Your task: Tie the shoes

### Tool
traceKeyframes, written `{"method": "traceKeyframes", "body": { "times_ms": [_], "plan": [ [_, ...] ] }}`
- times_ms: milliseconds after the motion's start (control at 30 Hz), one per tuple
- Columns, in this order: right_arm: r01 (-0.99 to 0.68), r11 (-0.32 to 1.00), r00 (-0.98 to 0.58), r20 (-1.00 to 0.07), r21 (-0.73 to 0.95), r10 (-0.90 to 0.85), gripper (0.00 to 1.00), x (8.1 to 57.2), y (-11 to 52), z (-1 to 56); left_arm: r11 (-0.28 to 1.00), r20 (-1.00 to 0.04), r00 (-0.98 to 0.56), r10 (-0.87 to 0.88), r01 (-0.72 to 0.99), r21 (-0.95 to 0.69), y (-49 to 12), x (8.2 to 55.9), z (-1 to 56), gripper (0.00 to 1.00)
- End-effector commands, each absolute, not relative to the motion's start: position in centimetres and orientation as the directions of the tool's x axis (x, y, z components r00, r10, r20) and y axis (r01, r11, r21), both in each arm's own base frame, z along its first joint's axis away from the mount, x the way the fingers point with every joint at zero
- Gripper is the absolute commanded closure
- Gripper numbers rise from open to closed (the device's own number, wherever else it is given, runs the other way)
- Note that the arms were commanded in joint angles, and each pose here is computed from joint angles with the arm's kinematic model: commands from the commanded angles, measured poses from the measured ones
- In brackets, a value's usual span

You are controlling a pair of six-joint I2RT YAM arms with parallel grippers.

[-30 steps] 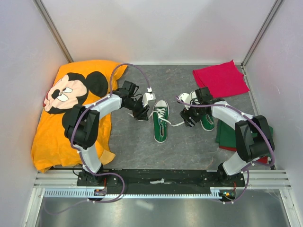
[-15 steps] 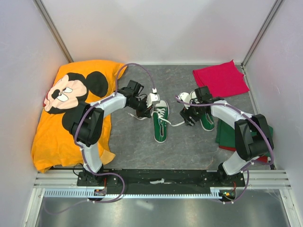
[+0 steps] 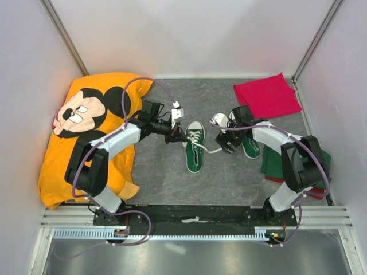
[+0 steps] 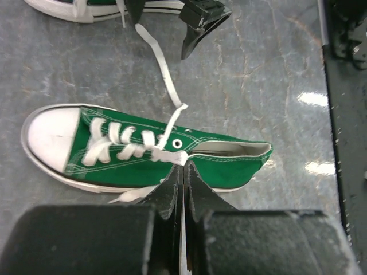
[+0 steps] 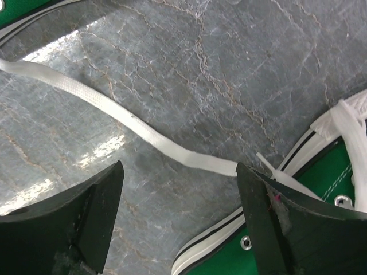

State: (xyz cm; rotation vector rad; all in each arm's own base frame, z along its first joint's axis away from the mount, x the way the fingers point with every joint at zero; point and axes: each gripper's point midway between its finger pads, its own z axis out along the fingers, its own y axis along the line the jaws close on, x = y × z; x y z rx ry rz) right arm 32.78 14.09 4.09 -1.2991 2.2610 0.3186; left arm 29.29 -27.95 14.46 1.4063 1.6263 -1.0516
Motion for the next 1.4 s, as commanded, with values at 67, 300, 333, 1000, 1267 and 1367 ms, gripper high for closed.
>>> {"method": "traceKeyframes", "body": {
  "times_ms": [67, 300, 333, 1000, 1267, 1367],
  "plan": [
    [-0.881, 0.444, -0.310, -0.515, -0.160, -0.799, 0.14, 34.4, 14.2, 3.1, 0.090, -0.939, -0.207, 0.276, 0.978, -0.189, -29.1, 29.6, 15.8, 0.98],
    [-0.904, 0.382, -0.263, -0.454, -0.193, -0.852, 0.26, 33.8, 13.5, 1.3, 0.097, -0.935, -0.218, 0.280, 0.975, -0.198, -29.1, 29.6, 15.5, 0.98],
    [-0.907, 0.378, -0.264, -0.446, -0.188, -0.855, 0.29, 33.5, 13.4, 1.0, 0.096, -0.936, -0.213, 0.281, 0.976, -0.193, -29.1, 29.6, 15.6, 0.98],
    [-0.857, 0.514, -0.298, -0.785, -0.030, -0.543, 1.00, 41.1, 22.7, 16.7, 0.014, -0.960, -0.085, 0.266, 0.996, -0.084, -29.1, 29.0, 16.4, 0.99],
    [-0.924, 0.375, -0.275, -0.819, 0.079, -0.503, 1.00, 40.6, 33.0, 17.0, -0.014, -0.970, 0.004, 0.244, 1.000, 0.001, -29.0, 28.7, 16.6, 0.98],
    [-0.927, 0.340, -0.321, -0.810, 0.161, -0.491, 1.00, 39.2, 35.4, 16.1, -0.019, -0.969, 0.012, 0.249, 1.000, 0.007, -28.9, 28.6, 16.3, 0.98]
  ]
}}
